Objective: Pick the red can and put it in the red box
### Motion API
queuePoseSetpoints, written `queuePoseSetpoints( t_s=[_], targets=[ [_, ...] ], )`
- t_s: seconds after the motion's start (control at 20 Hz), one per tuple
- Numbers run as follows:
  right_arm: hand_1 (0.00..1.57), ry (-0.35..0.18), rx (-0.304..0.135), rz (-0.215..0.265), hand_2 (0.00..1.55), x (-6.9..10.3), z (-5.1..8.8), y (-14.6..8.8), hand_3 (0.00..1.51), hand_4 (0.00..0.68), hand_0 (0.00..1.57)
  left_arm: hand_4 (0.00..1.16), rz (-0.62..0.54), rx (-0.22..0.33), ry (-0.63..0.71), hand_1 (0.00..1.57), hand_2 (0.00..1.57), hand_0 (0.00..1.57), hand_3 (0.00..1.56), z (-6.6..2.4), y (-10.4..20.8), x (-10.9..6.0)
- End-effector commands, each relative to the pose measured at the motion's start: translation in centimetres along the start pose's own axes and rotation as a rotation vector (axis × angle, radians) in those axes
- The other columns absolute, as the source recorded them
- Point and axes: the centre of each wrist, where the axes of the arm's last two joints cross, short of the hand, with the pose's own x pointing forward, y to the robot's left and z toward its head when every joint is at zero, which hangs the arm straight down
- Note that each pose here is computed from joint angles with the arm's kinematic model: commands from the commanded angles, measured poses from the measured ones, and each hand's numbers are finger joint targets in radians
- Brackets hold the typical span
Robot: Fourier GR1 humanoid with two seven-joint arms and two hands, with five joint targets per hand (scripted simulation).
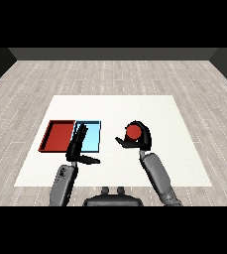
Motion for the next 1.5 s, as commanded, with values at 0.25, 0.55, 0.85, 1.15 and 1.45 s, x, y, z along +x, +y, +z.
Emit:
queuePoseSetpoints(
  t_s=[0.25,0.55,0.85,1.15,1.45],
  targets=[
    [1.57,-0.085,0.016,-0.023,1.46,1.8,-1.1,2.6,1.4,0.636,1.57,0.0,0.031,-0.103,0.018,0.0,0.0,0.0,0.0,-0.66,-2.6,1.2],
    [1.57,-0.134,0.004,-0.036,1.48,0.9,-1.8,2.1,1.42,0.655,1.57,0.0,0.097,-0.119,0.058,0.0,0.0,0.0,0.0,-3.18,-5.2,2.0],
    [1.57,-0.153,0.033,-0.018,1.48,0.7,-1.0,2.0,1.42,0.647,1.57,0.0,0.066,-0.139,0.104,0.0,0.0,0.0,0.0,-2.42,-7.3,-1.2],
    [1.57,-0.151,0.045,-0.018,1.48,1.3,0.6,3.5,1.41,0.648,1.57,0.0,0.13,-0.16,0.174,0.0,0.0,0.0,0.0,-1.64,-7.7,-3.5],
    [1.57,-0.157,0.074,-0.054,1.48,2.7,-1.4,4.7,1.42,0.65,1.57,0.0,0.156,-0.176,0.196,0.0,0.0,0.0,0.0,-1.82,-9.6,-3.5]
  ],
)
